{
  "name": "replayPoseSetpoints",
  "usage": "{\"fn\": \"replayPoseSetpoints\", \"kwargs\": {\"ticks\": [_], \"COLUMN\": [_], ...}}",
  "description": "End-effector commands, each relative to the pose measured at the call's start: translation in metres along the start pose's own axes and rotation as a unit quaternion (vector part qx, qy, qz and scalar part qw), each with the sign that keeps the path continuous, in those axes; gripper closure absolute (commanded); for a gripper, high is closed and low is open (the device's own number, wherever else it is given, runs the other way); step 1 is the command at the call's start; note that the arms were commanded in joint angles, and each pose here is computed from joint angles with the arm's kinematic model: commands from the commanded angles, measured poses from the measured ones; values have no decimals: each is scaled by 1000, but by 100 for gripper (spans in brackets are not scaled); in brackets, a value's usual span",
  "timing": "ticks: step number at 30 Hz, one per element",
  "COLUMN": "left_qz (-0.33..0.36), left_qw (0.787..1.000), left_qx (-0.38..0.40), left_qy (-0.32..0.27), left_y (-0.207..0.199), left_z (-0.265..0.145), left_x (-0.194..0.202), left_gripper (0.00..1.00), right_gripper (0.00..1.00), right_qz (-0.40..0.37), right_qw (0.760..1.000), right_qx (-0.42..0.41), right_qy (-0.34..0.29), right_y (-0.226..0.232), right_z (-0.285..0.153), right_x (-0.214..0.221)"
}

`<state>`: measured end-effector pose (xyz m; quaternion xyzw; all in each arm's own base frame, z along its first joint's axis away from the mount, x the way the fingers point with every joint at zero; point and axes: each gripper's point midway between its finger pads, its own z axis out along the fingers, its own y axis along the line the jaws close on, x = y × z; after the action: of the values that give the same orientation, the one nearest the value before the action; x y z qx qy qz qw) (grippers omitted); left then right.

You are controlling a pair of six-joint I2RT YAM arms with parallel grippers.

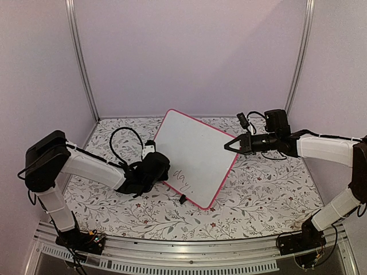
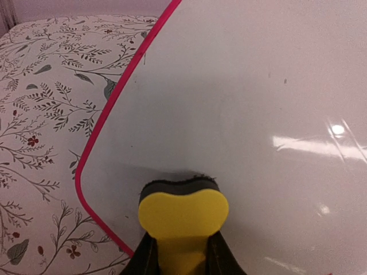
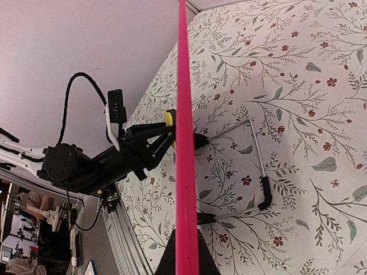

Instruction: Erase the whiteboard

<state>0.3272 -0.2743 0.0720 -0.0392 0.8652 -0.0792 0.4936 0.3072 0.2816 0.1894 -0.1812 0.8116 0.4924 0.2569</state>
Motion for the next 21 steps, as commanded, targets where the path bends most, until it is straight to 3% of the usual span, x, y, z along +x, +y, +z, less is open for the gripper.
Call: {"fn": "replayPoseSetpoints", "kwargs": {"ticks": [1, 12, 21], "left_qz": [45, 52, 35], "left_qw": [996, 991, 999], "left_qx": [-65, -102, 16], "left_qy": [50, 63, 27], "left_y": [26, 38, -6], "left_z": [6, 4, 1], "left_x": [37, 41, 18], "left_gripper": [100, 100, 100], "right_gripper": [100, 100, 100], "right_qz": [41, 42, 43], "right_qw": [996, 996, 996], "right_qx": [26, 25, 24], "right_qy": [69, 70, 71], "right_y": [-19, -19, -20], "right_z": [14, 14, 15], "right_x": [45, 46, 45]}}
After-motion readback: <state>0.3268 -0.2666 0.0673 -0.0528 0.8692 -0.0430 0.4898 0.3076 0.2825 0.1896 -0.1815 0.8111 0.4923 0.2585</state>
